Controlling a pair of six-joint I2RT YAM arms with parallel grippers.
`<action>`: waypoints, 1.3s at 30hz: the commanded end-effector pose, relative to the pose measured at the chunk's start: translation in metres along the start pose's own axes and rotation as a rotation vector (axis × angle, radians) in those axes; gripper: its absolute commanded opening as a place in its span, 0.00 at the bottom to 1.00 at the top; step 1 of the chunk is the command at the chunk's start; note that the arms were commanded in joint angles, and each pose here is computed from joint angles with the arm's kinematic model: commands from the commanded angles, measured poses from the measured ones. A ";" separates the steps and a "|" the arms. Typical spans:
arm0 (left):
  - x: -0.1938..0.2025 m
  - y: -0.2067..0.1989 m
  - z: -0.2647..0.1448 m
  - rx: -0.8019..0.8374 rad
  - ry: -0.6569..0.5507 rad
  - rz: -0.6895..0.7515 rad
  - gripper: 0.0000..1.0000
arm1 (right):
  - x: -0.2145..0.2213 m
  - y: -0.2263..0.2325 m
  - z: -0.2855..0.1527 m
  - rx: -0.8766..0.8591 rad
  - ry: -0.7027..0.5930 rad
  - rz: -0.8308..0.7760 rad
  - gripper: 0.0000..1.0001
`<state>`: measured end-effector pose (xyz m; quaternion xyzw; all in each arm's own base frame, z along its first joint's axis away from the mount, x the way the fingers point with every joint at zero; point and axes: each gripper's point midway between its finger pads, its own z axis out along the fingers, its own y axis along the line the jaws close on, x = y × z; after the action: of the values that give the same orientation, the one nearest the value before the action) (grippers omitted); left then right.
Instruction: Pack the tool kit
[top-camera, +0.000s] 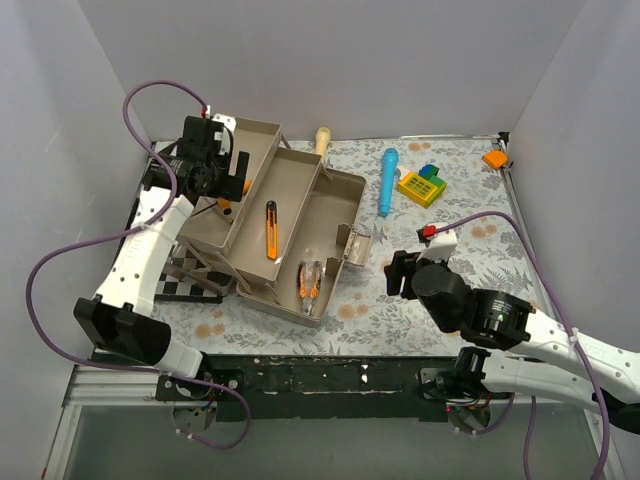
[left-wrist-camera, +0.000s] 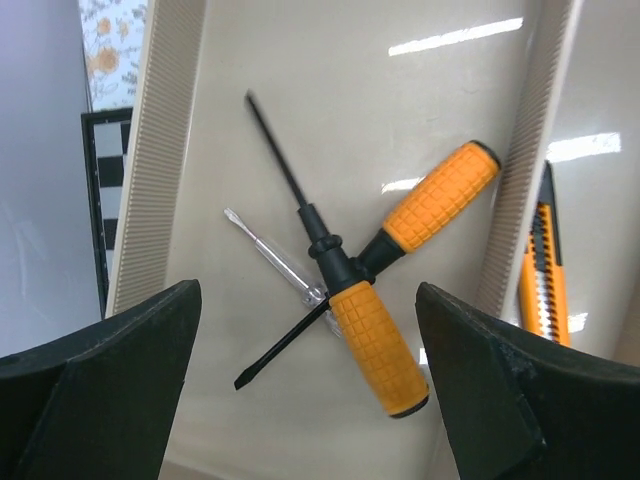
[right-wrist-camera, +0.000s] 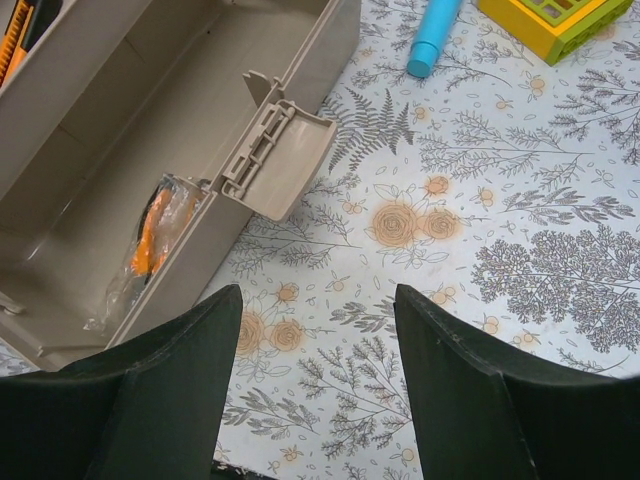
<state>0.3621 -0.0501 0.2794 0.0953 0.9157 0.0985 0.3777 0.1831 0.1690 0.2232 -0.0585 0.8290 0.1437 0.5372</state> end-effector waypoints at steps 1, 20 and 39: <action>-0.043 -0.006 -0.051 0.101 -0.212 -0.069 0.89 | -0.019 0.009 -0.001 -0.021 -0.045 0.044 0.70; 0.009 -0.101 -0.059 0.443 -0.158 -0.034 0.77 | 0.011 0.039 0.037 -0.168 0.159 0.283 0.72; 0.022 -0.086 -0.054 0.363 -0.182 -0.047 0.75 | 0.032 0.042 0.040 -0.180 0.219 0.300 0.65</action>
<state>0.3016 -0.1324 0.2643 0.1497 0.8961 -0.0725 0.4114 0.1912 0.2128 0.1769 -0.0011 0.8754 0.2629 0.4057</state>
